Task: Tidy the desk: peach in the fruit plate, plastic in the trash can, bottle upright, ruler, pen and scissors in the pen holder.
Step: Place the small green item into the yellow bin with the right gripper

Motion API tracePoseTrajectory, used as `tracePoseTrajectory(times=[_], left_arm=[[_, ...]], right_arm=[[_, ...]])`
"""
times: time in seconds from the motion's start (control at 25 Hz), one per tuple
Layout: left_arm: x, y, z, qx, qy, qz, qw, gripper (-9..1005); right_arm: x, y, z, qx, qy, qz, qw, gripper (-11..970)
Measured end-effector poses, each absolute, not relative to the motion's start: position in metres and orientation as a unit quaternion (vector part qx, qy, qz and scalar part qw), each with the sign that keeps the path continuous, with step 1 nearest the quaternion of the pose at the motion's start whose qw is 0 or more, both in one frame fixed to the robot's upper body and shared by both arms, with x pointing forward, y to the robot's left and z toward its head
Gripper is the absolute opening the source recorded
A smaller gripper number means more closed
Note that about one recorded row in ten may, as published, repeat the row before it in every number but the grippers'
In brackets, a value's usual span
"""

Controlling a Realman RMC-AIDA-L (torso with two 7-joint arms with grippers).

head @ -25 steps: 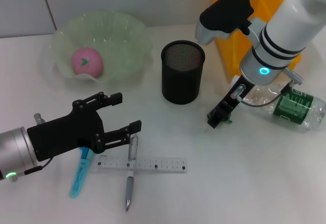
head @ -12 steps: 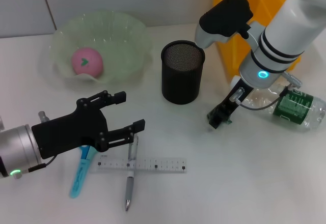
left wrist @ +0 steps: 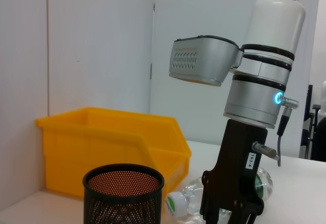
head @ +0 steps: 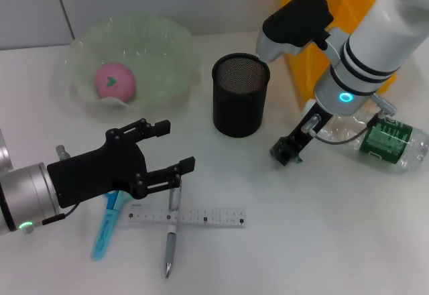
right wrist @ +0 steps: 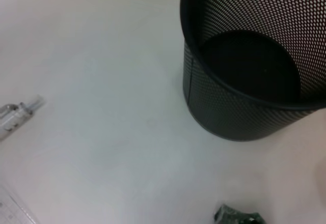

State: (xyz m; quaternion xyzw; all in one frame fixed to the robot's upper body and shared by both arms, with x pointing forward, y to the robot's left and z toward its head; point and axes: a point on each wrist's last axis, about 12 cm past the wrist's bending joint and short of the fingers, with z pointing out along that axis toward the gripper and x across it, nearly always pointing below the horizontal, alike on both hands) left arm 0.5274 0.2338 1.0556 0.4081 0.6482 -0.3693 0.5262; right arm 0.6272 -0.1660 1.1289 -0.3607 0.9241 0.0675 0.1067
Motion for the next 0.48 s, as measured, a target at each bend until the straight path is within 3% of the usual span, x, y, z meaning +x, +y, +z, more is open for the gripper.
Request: tracePoseTrajectory(times=[0.48], left_arm=[[0.527,0.234,1.056,0.409,0.647,-0.37,0.526,807]], right_arm=[[0.622,-0.173,1.15,-0.36,0.922,0.073,0.124,393]])
